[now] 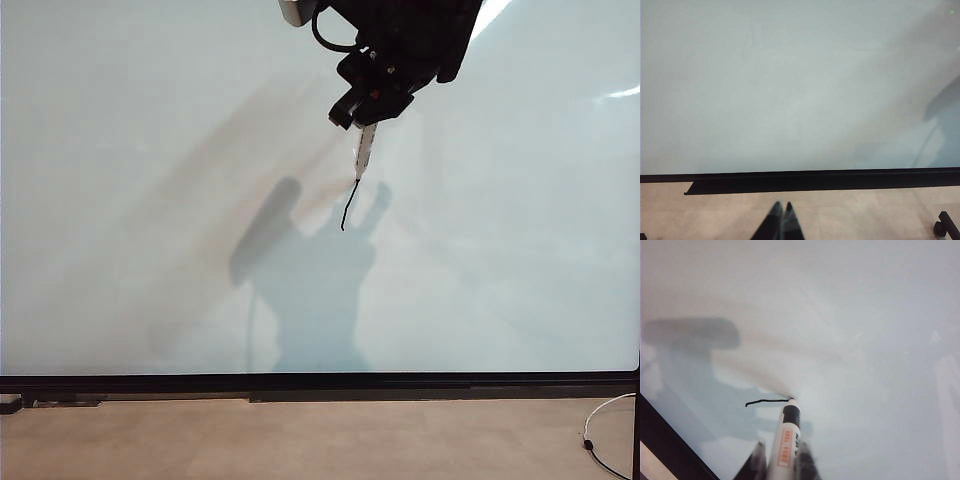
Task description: Pick up the pen on the shelf to the right of the whiteboard and draw a rectangle.
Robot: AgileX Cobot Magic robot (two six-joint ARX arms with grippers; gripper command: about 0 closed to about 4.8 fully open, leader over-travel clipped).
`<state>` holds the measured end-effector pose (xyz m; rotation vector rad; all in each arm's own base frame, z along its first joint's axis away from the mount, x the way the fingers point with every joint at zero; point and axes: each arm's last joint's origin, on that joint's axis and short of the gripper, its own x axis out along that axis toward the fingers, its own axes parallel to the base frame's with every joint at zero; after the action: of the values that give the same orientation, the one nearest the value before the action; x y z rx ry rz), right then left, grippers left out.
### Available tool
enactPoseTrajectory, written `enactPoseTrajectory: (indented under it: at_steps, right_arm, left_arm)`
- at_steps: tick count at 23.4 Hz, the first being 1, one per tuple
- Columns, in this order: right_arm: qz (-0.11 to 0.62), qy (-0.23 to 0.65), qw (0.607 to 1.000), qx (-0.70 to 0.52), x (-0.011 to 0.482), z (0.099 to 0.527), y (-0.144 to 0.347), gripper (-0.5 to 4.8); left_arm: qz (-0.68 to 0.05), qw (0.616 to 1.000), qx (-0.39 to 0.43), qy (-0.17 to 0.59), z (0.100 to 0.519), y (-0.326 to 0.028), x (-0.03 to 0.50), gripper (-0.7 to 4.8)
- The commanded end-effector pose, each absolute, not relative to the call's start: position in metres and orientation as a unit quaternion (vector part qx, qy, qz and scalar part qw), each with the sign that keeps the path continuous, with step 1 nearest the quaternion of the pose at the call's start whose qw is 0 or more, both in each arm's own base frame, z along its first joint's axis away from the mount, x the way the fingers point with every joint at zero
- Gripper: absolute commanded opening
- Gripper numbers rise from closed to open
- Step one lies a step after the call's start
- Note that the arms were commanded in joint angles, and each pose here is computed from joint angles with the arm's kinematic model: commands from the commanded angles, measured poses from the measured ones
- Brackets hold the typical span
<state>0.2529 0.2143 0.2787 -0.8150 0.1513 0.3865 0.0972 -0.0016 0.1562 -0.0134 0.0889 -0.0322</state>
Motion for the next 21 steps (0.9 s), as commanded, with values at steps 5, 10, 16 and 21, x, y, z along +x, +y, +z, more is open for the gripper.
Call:
enactPoseTrajectory:
  at_steps: [5, 10, 16, 21]
  right_arm:
    - [0.167, 0.043, 0.908, -0.381, 0.25, 0.293, 0.215, -0.06]
    - [0.163, 0.041, 0.909, -0.382, 0.247, 0.295, 0.216, -0.06]
    - [0.164, 0.036, 0.91, -0.379, 0.245, 0.298, 0.216, -0.06]
    - [0.162, 0.033, 0.911, -0.377, 0.242, 0.301, 0.216, -0.06]
  left_arm:
    - [-0.017, 0.999, -0.006, 0.039, 0.158, -0.002, 0.097, -0.04]
    - [-0.017, 0.999, -0.006, 0.039, 0.158, -0.002, 0.097, -0.04]
    - [-0.017, 0.999, -0.006, 0.039, 0.158, -0.002, 0.097, -0.04]
    - [-0.017, 0.999, -0.006, 0.039, 0.158, -0.002, 0.097, -0.04]
